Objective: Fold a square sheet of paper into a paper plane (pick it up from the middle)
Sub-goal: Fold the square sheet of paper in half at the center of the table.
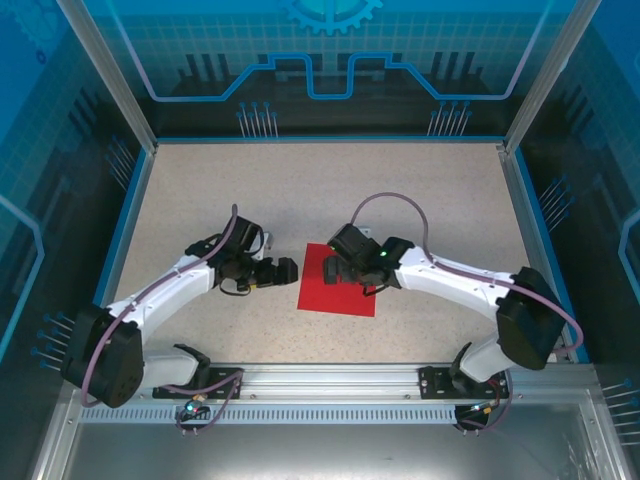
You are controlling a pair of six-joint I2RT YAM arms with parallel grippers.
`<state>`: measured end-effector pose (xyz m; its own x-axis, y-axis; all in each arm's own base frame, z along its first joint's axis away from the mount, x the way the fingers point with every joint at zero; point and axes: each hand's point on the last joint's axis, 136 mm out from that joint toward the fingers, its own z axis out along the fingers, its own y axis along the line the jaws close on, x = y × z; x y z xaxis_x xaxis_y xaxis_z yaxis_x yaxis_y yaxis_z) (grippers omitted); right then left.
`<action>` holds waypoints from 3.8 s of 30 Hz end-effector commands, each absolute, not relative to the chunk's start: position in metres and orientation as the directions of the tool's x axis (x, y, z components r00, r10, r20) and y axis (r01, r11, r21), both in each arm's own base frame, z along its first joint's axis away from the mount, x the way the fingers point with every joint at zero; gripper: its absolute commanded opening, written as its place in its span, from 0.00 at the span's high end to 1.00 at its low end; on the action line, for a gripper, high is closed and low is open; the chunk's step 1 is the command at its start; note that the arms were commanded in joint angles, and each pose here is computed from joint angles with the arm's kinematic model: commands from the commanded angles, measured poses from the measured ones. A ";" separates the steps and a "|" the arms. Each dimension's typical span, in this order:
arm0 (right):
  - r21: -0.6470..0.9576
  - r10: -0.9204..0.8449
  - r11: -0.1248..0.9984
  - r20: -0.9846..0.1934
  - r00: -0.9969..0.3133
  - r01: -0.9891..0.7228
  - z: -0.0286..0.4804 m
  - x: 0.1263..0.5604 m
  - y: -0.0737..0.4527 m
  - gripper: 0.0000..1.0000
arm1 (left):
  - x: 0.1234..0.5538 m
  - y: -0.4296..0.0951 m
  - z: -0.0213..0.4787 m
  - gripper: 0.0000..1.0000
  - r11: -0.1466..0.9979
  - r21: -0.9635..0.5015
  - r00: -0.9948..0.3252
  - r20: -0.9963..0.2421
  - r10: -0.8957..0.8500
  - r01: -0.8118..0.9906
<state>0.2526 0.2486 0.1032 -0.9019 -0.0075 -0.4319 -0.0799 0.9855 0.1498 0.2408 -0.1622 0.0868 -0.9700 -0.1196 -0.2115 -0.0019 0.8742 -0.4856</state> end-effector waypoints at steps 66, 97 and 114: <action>-0.049 0.187 0.979 -0.166 -0.968 0.198 -0.038 0.261 0.251 0.17 | 0.235 -0.158 0.066 0.01 0.876 -0.480 -0.975 -0.166 -0.150 -0.053; 0.058 0.115 0.993 -0.352 -0.929 0.100 0.037 0.287 0.271 0.58 | 0.233 -0.157 0.071 0.01 0.876 -0.481 -0.975 -0.166 -0.147 -0.050; 0.345 0.112 0.937 -0.422 -0.900 -0.046 0.103 0.289 0.320 0.67 | 0.235 -0.144 0.103 0.01 0.892 -0.449 -0.954 -0.246 -0.171 -0.044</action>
